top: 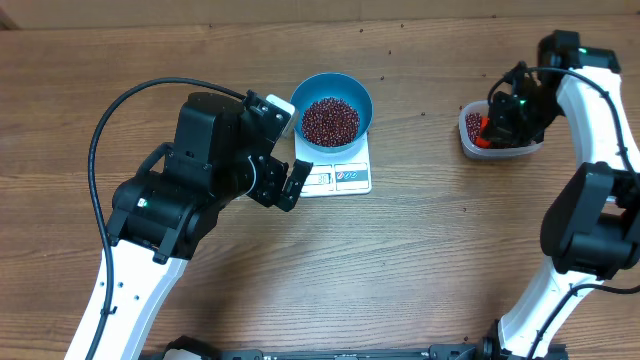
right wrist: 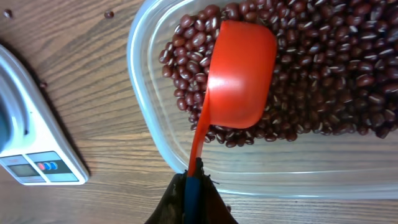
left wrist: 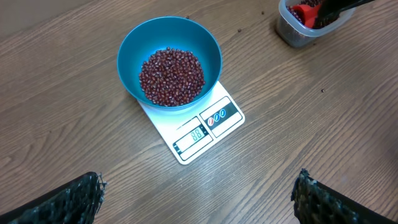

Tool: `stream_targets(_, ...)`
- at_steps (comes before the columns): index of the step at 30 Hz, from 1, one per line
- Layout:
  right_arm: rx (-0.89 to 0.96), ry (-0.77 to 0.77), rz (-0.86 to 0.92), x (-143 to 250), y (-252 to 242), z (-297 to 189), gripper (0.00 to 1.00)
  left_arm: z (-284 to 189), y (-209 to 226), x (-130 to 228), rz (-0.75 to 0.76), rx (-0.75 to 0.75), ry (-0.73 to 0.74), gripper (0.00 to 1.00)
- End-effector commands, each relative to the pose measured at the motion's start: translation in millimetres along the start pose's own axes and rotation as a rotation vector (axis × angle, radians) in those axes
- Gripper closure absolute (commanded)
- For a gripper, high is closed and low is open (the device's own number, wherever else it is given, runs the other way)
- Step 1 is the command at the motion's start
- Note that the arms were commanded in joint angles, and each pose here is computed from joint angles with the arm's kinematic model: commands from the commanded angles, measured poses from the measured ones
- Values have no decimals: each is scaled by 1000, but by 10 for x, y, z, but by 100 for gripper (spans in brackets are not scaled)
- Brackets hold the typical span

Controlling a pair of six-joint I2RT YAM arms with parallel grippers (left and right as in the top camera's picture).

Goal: Scoop item into bowl and weigh 150g on scale
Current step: 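Dip the scoop into the bean tub with the right gripper, then lift the filled scoop and move it over the blue bowl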

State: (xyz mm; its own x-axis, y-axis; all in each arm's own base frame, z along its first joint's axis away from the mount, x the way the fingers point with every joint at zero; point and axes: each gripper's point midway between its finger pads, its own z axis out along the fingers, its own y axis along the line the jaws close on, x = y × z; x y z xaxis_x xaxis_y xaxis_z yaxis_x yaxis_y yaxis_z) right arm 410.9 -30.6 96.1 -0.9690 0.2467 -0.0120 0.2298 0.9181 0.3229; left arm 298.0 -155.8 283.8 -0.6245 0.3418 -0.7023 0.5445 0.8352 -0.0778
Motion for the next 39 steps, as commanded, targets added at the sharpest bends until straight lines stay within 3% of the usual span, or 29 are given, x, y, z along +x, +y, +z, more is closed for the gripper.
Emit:
stream_targets(1,-152,4,-12,-1,76,-3,96,-32,28,-57,-6,-11,-15,0)
stream_targets(20,-517,-148,70,-129,-279,-546,96,-32,28,-57,-6,-11,-15,0)
stream_targets(33,-785,-193,-84,-20,172,-821,96,-32,28,-57,-6,-11,-14,0)
stream_targets(39,-813,-148,-149,34,502,-745,96,-32,28,-57,-6,-11,-15,1)
